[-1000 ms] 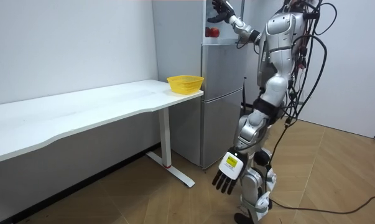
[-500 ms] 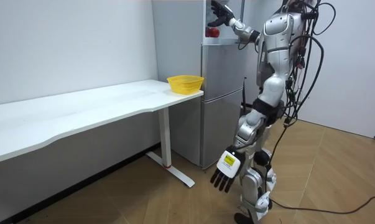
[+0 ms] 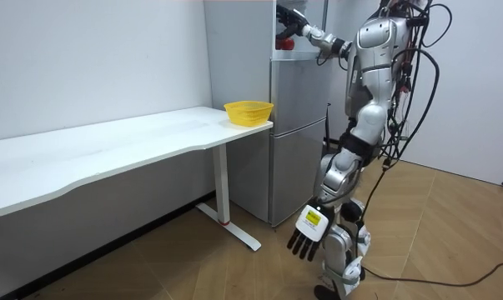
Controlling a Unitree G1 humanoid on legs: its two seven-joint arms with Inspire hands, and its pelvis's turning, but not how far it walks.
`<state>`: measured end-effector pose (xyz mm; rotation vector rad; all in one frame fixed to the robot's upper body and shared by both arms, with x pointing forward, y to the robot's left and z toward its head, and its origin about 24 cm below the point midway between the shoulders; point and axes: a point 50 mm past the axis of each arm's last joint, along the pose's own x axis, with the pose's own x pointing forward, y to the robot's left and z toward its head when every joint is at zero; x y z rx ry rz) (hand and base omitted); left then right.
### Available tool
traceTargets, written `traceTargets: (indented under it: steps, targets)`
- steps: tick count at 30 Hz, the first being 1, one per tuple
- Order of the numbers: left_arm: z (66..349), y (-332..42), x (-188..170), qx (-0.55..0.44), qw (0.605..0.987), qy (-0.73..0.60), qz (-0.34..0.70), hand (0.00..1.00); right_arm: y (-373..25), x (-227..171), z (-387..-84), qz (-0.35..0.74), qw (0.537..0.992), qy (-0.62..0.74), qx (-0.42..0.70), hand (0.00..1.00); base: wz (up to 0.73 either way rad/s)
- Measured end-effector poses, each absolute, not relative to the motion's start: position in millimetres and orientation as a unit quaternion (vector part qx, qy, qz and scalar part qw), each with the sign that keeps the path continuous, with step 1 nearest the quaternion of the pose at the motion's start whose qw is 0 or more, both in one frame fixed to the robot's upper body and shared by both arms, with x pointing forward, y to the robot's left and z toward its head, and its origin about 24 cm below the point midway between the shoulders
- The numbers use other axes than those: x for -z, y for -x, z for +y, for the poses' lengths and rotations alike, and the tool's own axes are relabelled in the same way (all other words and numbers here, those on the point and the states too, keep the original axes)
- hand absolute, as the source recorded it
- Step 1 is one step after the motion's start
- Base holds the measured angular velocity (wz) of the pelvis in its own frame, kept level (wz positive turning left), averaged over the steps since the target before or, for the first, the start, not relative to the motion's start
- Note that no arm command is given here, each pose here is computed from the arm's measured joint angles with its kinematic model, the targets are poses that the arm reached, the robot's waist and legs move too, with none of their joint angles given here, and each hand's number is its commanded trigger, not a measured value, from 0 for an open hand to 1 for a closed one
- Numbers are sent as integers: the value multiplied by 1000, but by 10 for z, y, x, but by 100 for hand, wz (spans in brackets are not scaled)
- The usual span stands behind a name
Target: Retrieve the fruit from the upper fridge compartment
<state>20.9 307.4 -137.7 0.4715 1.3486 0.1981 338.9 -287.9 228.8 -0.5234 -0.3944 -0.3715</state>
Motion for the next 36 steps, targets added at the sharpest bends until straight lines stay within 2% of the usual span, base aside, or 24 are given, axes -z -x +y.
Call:
traceTargets:
  steps: [36]
  targets:
    - [3023, -279, 1396, -63, 749, -209, 626, 0, -3504, -2082, -2916, -117, 931, 319, 130, 0, 0]
